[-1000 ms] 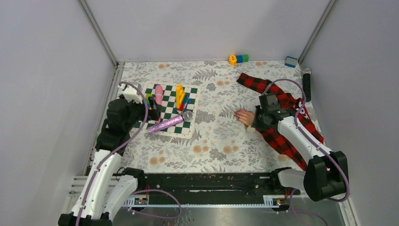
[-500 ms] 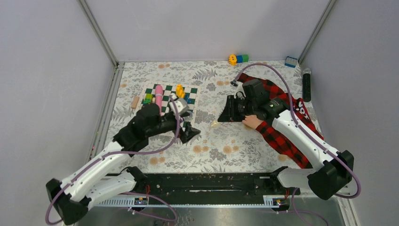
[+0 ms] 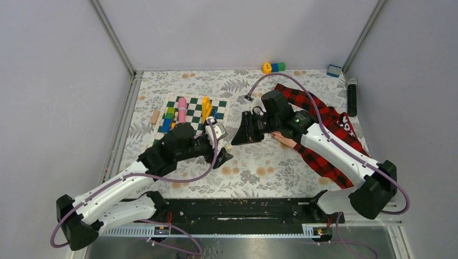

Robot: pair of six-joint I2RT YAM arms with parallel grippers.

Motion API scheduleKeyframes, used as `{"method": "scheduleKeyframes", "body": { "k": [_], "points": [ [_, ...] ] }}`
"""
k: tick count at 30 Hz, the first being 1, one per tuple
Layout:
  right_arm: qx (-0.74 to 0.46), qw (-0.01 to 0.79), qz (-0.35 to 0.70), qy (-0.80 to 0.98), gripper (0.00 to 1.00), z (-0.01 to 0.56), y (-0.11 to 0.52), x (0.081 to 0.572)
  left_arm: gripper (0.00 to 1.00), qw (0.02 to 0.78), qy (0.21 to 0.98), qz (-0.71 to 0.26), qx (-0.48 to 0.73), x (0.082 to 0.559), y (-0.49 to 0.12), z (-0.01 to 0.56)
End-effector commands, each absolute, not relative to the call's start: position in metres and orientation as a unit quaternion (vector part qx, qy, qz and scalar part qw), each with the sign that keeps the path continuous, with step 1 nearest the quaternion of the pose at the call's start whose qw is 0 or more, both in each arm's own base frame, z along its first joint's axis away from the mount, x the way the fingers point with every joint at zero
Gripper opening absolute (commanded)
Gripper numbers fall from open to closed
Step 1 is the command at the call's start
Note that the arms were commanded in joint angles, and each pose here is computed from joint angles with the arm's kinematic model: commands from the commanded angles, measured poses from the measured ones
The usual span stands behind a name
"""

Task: Paint the nails
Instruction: Pick up the nail polish bottle from the center of the board.

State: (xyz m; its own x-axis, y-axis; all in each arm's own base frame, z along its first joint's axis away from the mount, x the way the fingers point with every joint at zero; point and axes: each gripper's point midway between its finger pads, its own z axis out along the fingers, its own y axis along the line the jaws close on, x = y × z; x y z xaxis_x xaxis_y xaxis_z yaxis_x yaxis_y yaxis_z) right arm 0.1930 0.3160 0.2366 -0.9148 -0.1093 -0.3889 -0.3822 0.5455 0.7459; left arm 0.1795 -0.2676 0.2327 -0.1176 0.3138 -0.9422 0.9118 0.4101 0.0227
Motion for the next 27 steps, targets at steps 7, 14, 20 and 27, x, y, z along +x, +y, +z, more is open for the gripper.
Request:
{"method": "scheduleKeyframes", "body": {
  "k": [7, 14, 20, 27],
  "points": [
    [-0.175, 0.173, 0.490, 0.836, 0.00, 0.269, 0.329, 0.191, 0.56, 0.514, 0.683, -0.278, 0.438, 0.195, -0.269, 0.242],
    [-0.181, 0.172, 0.488, 0.836, 0.00, 0.268, 0.330, 0.189, 0.53, 0.501, 0.686, -0.296, 0.437, 0.192, -0.275, 0.242],
    [-0.187, 0.173, 0.489, 0.834, 0.00, 0.270, 0.331, 0.187, 0.53, 0.499, 0.684, -0.305, 0.435, 0.190, -0.278, 0.243],
    [-0.190, 0.172, 0.490, 0.833, 0.00, 0.269, 0.332, 0.185, 0.35, 0.491, 0.682, -0.327, 0.432, 0.185, -0.283, 0.245]
  ]
}}
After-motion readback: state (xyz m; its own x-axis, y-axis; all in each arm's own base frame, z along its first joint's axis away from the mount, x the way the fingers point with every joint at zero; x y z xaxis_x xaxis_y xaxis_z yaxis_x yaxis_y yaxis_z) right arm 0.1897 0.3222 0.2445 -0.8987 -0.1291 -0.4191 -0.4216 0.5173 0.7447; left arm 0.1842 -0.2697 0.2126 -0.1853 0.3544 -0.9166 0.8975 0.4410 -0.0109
